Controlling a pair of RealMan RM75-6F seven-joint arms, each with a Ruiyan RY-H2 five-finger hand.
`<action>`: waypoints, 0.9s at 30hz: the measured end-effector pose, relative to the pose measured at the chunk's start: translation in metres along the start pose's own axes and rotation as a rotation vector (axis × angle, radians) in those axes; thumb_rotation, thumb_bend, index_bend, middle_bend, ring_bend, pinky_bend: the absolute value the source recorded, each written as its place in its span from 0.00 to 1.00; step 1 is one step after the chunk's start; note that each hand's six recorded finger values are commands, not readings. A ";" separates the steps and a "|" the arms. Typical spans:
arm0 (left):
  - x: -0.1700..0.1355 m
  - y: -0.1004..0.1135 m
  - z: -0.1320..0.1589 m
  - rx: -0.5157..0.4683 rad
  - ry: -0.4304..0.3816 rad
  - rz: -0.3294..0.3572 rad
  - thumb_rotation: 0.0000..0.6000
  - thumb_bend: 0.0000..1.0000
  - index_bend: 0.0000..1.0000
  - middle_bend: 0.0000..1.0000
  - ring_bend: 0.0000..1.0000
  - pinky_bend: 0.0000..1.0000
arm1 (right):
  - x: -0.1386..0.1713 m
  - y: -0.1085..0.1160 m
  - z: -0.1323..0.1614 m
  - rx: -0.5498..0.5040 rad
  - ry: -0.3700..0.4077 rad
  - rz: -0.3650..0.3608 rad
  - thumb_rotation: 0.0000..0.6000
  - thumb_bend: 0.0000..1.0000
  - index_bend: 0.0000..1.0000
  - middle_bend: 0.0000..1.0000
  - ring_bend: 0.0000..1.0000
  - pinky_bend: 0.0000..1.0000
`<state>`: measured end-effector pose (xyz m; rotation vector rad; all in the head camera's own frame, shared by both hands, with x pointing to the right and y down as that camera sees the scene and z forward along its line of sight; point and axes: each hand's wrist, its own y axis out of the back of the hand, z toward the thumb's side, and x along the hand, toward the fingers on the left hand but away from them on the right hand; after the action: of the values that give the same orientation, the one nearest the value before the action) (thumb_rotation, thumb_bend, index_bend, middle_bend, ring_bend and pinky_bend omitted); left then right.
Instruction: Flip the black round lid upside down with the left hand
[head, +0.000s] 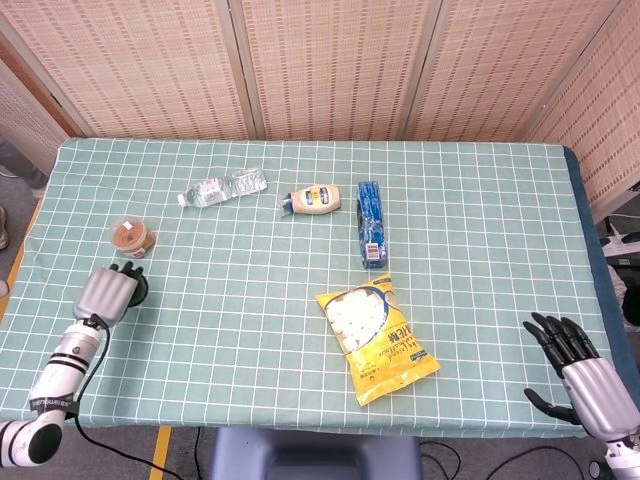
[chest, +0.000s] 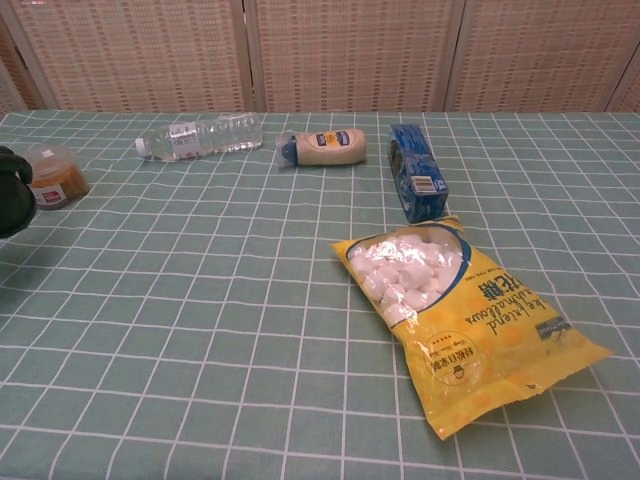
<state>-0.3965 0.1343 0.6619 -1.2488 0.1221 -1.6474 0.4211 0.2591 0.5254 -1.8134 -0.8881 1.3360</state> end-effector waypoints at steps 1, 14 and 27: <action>-0.001 0.001 -0.004 0.044 0.046 0.003 1.00 0.59 0.77 0.81 0.69 0.89 | 0.000 0.000 0.000 0.001 0.000 0.000 1.00 0.17 0.00 0.00 0.00 0.00; -0.014 -0.004 0.002 -0.073 0.133 -0.091 1.00 0.59 0.77 0.82 0.69 0.89 | -0.001 0.001 -0.001 -0.001 -0.003 -0.002 1.00 0.17 0.00 0.00 0.00 0.00; -0.010 0.005 0.028 -0.719 -0.126 -0.159 1.00 0.56 0.74 0.80 0.69 0.90 | -0.001 0.001 0.000 -0.013 -0.003 -0.006 1.00 0.17 0.00 0.00 0.00 0.00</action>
<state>-0.3726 0.1519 0.6651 -1.9352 0.5906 -1.7133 0.4208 0.2584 0.5252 -1.8177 -0.9048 1.3328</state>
